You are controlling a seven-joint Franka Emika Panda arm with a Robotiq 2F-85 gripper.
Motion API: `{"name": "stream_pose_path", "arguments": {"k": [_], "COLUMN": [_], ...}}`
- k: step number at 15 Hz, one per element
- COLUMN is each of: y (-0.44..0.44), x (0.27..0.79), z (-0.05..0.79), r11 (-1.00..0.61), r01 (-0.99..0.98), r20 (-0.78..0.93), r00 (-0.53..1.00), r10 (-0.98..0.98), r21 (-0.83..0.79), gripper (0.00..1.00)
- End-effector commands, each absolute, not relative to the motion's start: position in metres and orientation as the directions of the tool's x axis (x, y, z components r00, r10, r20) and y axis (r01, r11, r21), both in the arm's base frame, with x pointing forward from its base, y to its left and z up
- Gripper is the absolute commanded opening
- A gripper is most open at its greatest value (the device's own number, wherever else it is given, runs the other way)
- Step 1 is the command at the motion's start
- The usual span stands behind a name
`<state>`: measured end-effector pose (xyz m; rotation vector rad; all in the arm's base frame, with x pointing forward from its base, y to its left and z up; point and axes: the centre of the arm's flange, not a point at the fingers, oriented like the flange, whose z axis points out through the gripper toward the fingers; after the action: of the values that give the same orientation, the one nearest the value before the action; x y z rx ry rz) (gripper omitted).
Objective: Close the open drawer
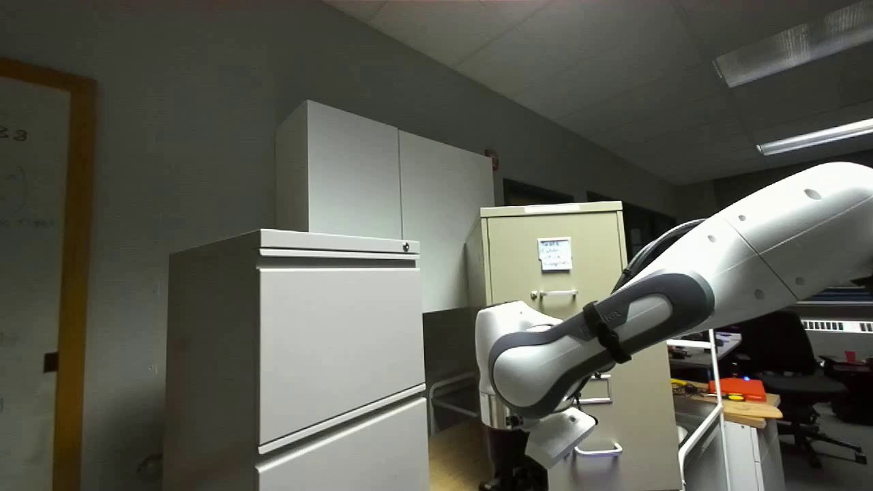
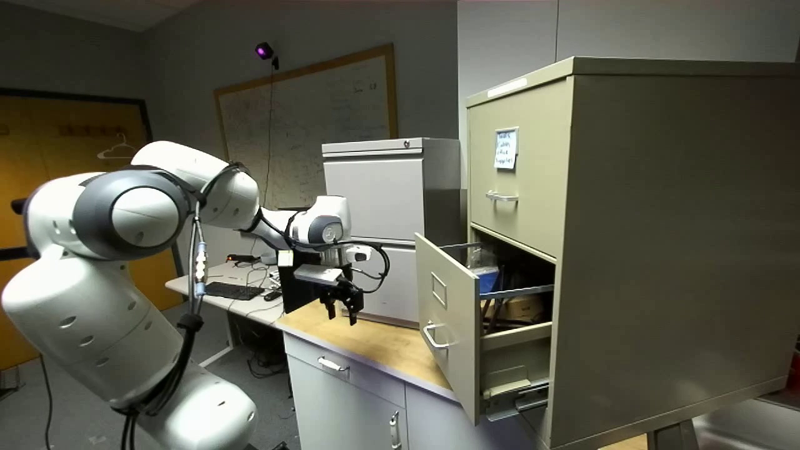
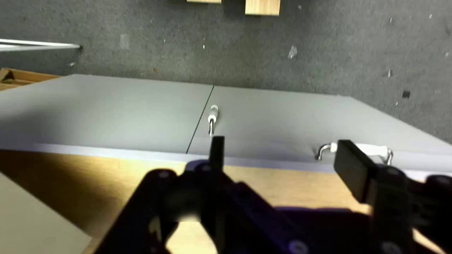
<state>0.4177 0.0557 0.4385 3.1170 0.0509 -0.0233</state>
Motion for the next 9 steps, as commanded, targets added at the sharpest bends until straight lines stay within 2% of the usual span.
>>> {"name": "stream_pose_path", "arguments": {"k": [1,7,8,9], "y": [0.038,-0.026,-0.039,-0.051], "x": [0.423,0.428,0.429,0.43], "z": [0.459,0.482,0.482,0.482], "r11": [-0.996,-0.942,-0.927,-0.91], "r01": [-0.094,-0.33,-0.368,-0.408], "r20": [0.143,0.358,0.39,0.418], "r00": [0.985,0.874,0.846,0.815], "r10": [-0.091,-0.328,-0.364,-0.401], "r21": [0.012,-0.059,-0.068,-0.076], "gripper": [0.5,0.05,0.0,0.0]}}
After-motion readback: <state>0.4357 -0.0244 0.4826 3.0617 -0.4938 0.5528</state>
